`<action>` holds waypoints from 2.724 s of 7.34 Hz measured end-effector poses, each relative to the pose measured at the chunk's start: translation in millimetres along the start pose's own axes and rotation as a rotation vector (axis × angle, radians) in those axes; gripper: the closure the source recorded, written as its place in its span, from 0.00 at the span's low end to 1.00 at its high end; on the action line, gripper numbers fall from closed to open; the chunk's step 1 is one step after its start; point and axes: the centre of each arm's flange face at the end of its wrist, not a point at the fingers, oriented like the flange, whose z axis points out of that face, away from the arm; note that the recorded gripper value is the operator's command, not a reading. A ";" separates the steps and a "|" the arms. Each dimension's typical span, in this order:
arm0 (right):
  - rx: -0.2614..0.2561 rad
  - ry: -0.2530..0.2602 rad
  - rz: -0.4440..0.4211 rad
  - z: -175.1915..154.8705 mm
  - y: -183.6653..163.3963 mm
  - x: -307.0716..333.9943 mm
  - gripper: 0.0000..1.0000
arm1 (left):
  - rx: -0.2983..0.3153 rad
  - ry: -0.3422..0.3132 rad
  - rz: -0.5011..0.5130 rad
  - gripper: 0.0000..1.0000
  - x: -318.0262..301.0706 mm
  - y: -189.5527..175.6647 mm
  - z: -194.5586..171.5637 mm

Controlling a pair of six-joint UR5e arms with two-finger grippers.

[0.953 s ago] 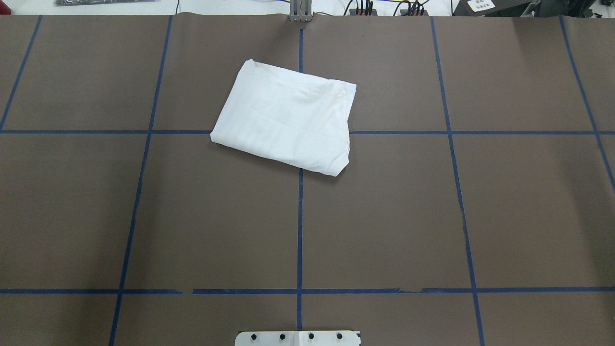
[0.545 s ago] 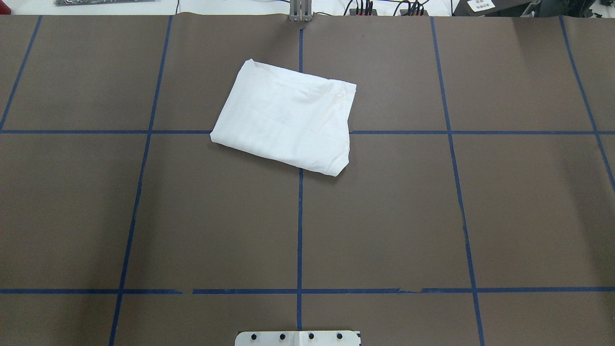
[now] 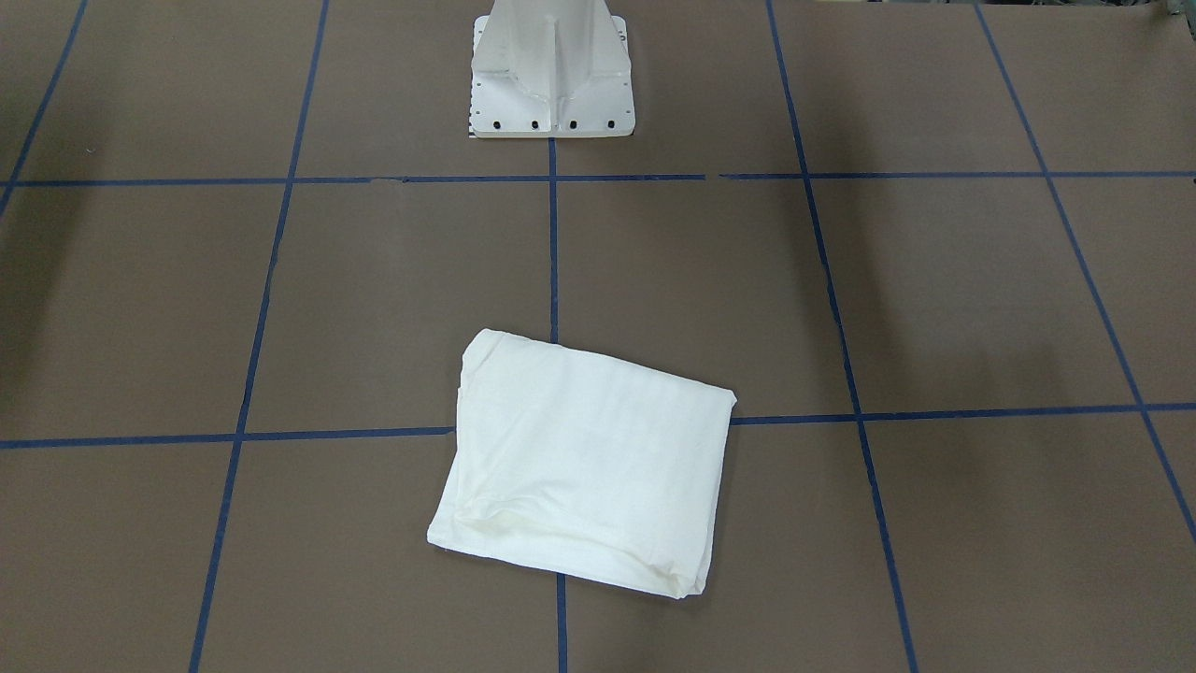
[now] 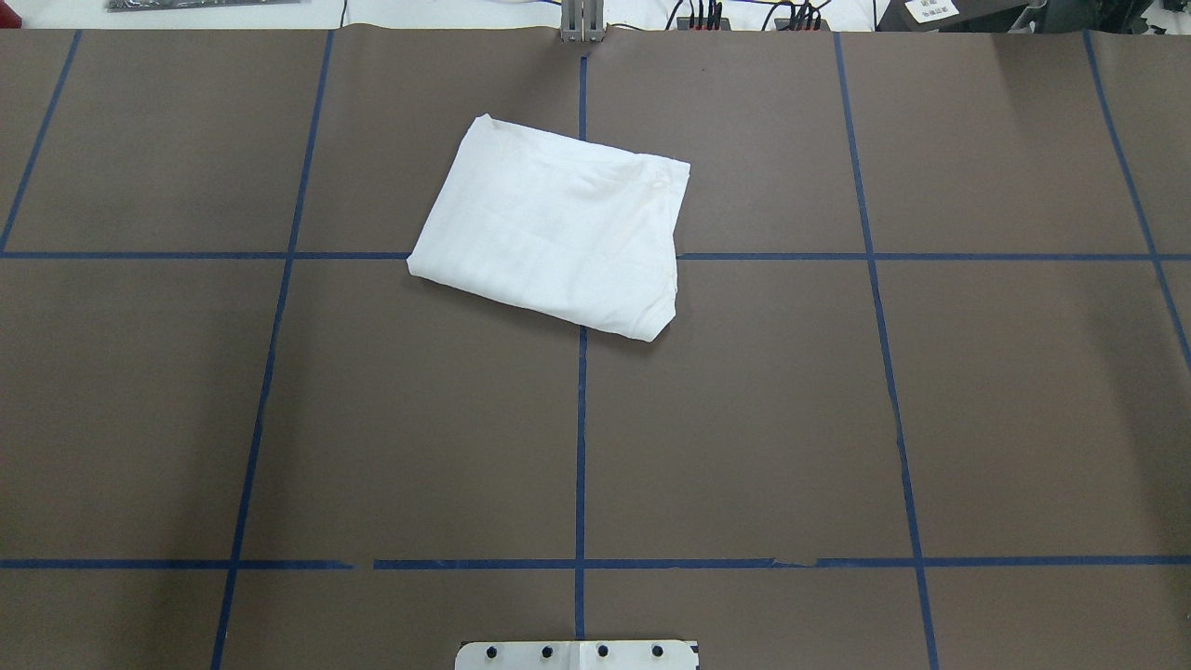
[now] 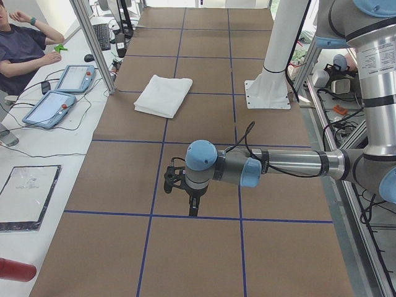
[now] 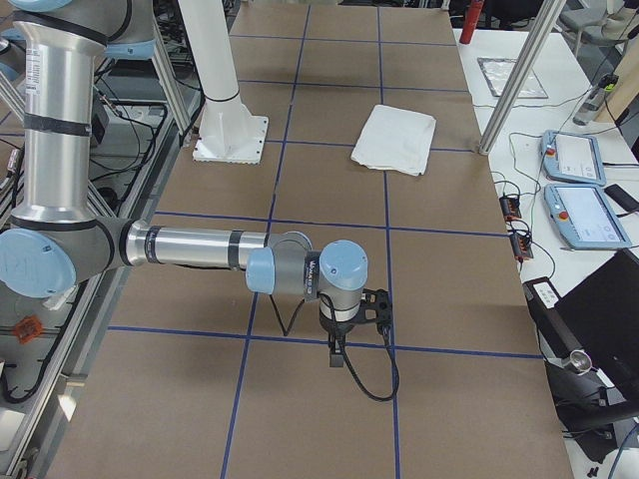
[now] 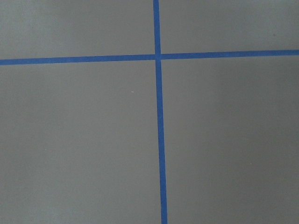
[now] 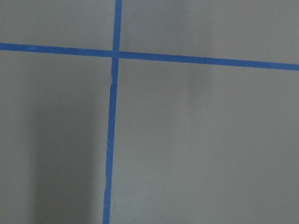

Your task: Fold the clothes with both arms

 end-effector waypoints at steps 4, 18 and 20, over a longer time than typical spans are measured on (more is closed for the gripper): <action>0.016 -0.001 -0.009 2.8 3.0 1.7 0.00 | 0.001 0.001 0.003 0.00 0.5 -0.1 -0.4; 0.021 -0.002 -0.016 1.4 7.0 0.9 0.00 | -0.008 -0.005 -0.006 0.00 -3.4 1.6 3.4; 0.022 -0.003 -0.016 1.0 6.4 0.5 0.00 | -0.008 -0.004 -0.004 0.00 -3.2 1.5 3.5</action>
